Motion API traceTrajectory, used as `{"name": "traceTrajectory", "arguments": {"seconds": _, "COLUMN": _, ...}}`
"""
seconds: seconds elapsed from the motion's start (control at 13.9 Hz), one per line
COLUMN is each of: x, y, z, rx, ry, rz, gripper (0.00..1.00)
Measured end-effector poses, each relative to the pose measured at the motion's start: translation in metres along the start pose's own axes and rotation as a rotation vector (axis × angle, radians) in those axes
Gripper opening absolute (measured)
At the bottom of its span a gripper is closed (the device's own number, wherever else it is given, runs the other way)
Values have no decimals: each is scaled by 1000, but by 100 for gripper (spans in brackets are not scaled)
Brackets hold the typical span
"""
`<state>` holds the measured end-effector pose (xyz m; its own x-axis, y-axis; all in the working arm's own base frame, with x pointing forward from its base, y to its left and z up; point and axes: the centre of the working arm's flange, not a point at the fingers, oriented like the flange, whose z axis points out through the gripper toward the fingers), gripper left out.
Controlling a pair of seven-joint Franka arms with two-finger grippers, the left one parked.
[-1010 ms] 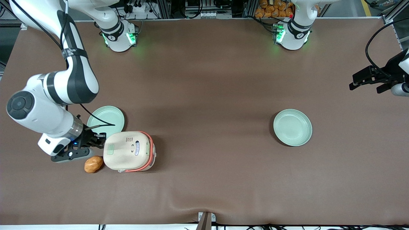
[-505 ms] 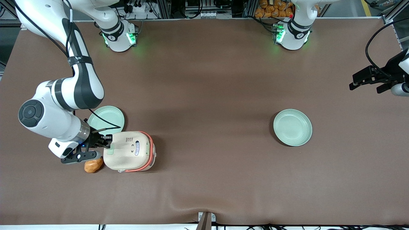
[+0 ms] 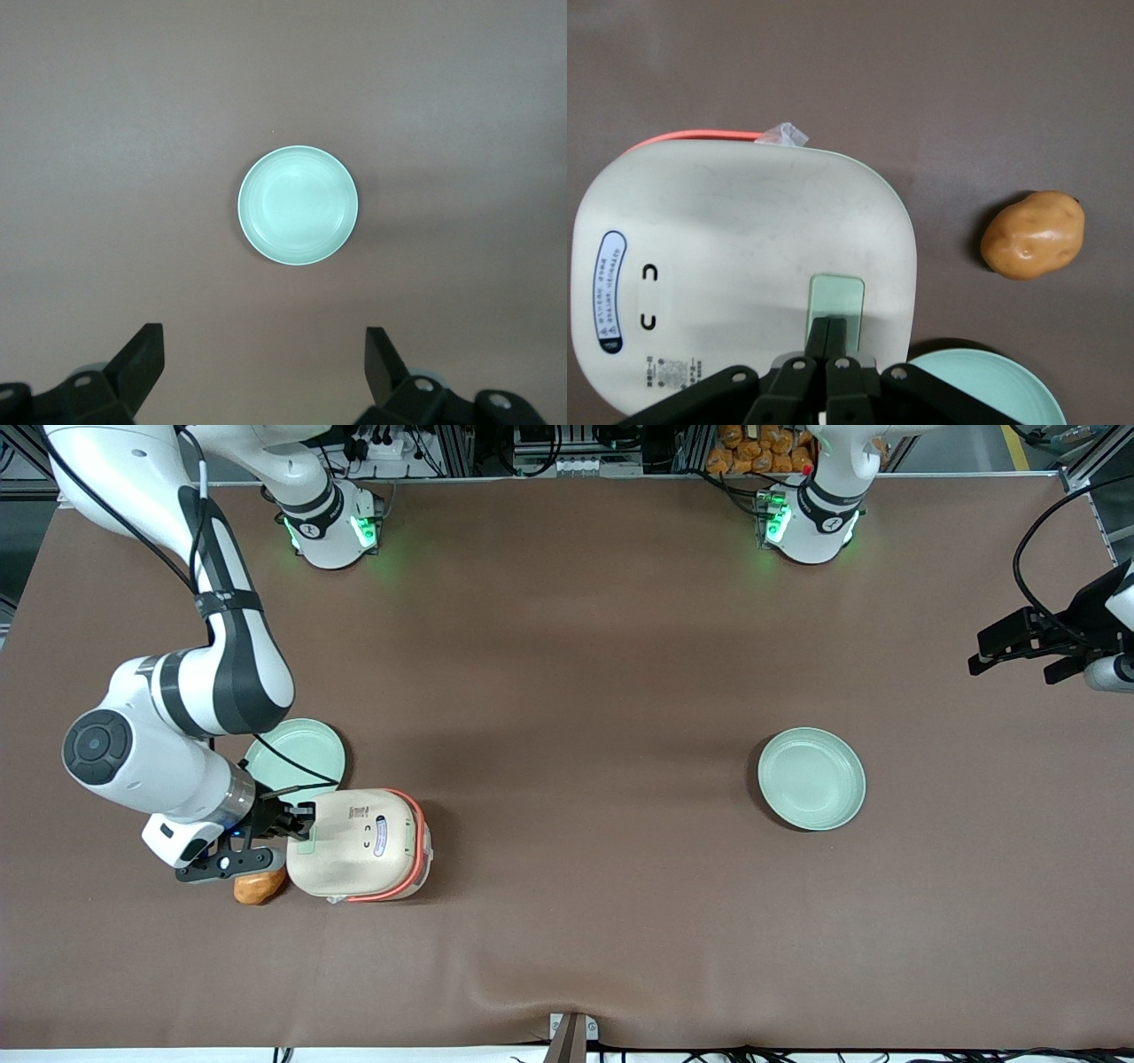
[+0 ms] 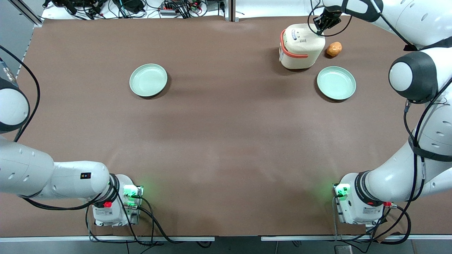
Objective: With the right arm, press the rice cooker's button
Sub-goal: 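Press the closed right gripper down on the rice cooker's lid button, then lift the right gripper away as the rice cooker lid pops open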
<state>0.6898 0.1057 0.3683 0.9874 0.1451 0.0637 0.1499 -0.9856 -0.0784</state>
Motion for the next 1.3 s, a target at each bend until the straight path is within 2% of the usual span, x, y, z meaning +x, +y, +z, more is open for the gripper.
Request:
{"name": "traceTrajectory", "arguments": {"seconds": 1.01, "x": 2, "y": -1, "z": 5, "rx": 2, "ry": 4, "rz": 2, "gripper": 1}}
{"name": "traceTrajectory", "arguments": {"seconds": 1.15, "x": 4, "y": -1, "z": -3, "rx": 1, "ry": 21, "rz": 2, "gripper": 3}}
{"name": "traceTrajectory", "arguments": {"seconds": 1.23, "x": 6, "y": -2, "z": -12, "rx": 2, "ry": 30, "rz": 0, "gripper": 8}}
{"name": "traceTrajectory", "arguments": {"seconds": 1.3, "x": 7, "y": -4, "z": -24, "rx": 5, "ry": 26, "rz": -3, "gripper": 8}}
